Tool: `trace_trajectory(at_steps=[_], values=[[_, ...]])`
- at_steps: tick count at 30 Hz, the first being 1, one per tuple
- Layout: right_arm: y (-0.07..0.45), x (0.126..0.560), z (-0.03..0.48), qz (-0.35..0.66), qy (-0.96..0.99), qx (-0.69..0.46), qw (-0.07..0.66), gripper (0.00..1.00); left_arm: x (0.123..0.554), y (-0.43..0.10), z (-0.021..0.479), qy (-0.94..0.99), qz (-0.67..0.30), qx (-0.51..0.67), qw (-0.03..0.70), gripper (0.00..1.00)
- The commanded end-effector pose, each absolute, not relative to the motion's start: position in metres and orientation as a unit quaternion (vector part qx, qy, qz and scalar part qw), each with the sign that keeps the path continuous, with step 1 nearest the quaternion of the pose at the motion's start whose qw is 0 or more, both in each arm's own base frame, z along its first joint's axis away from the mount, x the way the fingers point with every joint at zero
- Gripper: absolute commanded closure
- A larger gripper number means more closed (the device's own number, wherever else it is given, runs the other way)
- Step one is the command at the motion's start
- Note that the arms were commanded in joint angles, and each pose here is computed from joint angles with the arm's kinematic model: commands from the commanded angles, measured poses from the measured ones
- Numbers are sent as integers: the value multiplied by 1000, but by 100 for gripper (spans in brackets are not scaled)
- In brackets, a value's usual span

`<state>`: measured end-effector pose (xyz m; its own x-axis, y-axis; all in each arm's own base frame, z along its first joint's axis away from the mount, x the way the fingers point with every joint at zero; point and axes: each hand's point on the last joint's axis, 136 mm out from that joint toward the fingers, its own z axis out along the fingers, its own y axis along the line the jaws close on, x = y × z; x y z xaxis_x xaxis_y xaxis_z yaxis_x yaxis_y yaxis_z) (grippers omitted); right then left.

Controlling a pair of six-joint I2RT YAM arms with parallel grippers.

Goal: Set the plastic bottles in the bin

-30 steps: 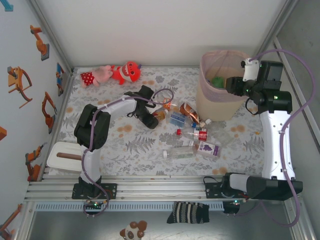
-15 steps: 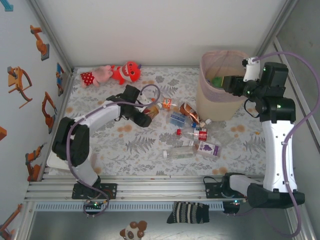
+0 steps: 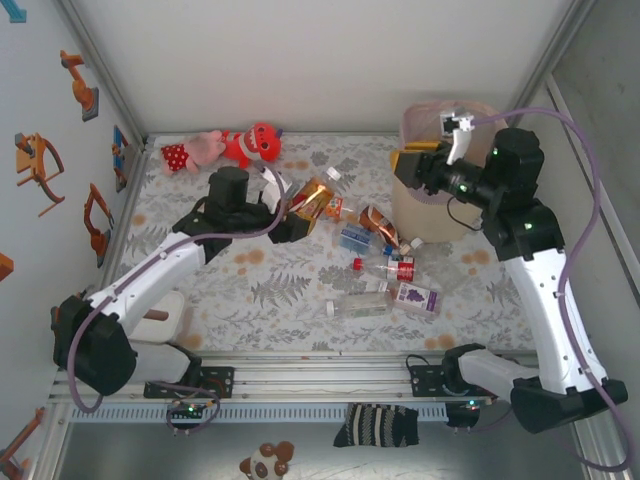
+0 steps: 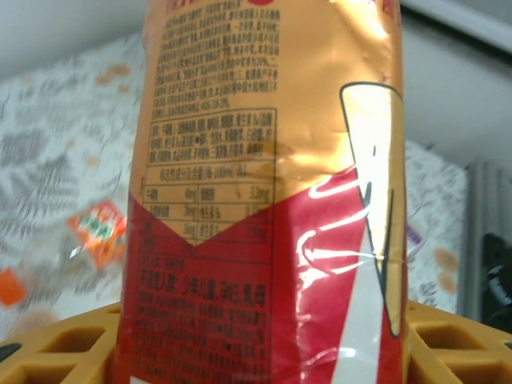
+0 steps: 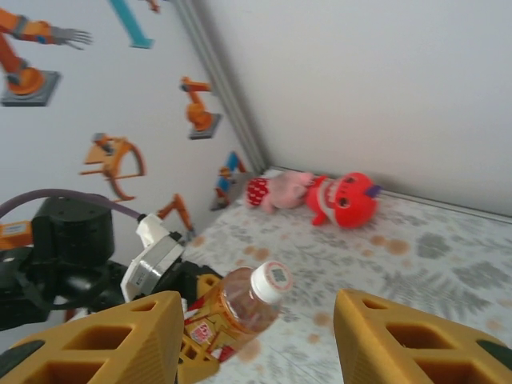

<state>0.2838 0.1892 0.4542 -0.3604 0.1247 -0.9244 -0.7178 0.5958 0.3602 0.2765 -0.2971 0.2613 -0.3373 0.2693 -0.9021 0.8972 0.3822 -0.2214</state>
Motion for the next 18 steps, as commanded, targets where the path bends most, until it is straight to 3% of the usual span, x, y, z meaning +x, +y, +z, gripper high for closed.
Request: trace_trajectory(at_steps=[1,9,18], values=[[212,276,476,446,681,-227,535,48,254,-309,310,646,-440,429,453,45],[259,269,474,494,666,-259,495,46,230,-314,351,586,-482,443,477,45],[286,268,466,520,663,-266,469,50,224,-313,358,578,-483,447,483,45]])
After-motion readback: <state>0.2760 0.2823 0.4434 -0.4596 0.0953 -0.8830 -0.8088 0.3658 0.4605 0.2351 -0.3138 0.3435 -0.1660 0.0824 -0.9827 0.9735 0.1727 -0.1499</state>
